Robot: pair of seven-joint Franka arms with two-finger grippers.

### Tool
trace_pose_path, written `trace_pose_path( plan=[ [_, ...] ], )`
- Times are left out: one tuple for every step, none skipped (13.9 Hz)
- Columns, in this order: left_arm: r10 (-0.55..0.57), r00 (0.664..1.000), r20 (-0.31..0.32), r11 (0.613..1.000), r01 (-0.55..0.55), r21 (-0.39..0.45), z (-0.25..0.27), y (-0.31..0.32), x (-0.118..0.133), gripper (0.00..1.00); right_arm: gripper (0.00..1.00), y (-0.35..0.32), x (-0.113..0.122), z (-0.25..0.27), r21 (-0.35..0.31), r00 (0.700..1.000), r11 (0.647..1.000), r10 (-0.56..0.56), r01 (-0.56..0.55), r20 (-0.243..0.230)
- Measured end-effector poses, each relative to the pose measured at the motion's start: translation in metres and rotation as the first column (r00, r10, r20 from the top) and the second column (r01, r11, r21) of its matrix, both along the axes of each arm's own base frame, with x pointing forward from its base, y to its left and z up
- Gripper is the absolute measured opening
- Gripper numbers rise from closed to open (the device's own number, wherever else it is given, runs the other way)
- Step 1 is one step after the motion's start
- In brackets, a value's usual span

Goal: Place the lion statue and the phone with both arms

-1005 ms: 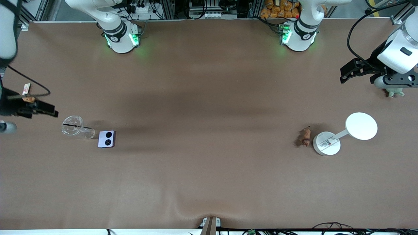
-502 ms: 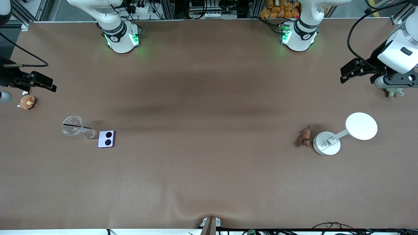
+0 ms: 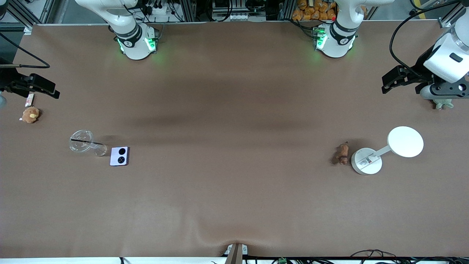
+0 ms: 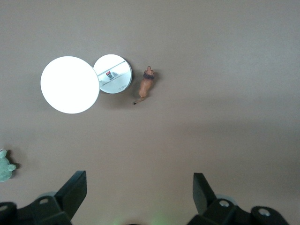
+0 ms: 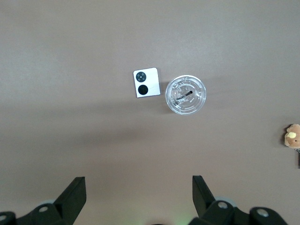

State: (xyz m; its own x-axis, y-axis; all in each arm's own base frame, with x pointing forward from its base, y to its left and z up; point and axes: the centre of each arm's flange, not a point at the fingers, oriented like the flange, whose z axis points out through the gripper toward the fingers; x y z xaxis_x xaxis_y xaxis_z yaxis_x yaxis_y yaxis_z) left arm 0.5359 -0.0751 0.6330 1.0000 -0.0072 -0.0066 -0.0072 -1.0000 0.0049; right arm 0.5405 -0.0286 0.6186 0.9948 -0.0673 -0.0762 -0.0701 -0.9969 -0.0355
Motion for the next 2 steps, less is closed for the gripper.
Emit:
trace_pose_path(
  plan=[
    [0.0,1.0,0.0,1.0,0.0,0.0,0.0,0.0,0.0,1.0,1.0,0.0,0.0,-0.0002,0.0,1.0,1.0,0.0,0.0,0.0],
    [0.0,1.0,0.0,1.0,0.0,0.0,0.0,0.0,0.0,1.0,1.0,-0.0001,0.0,-0.0002,0.0,1.0,1.0,0.0,0.0,0.0]
  ],
)
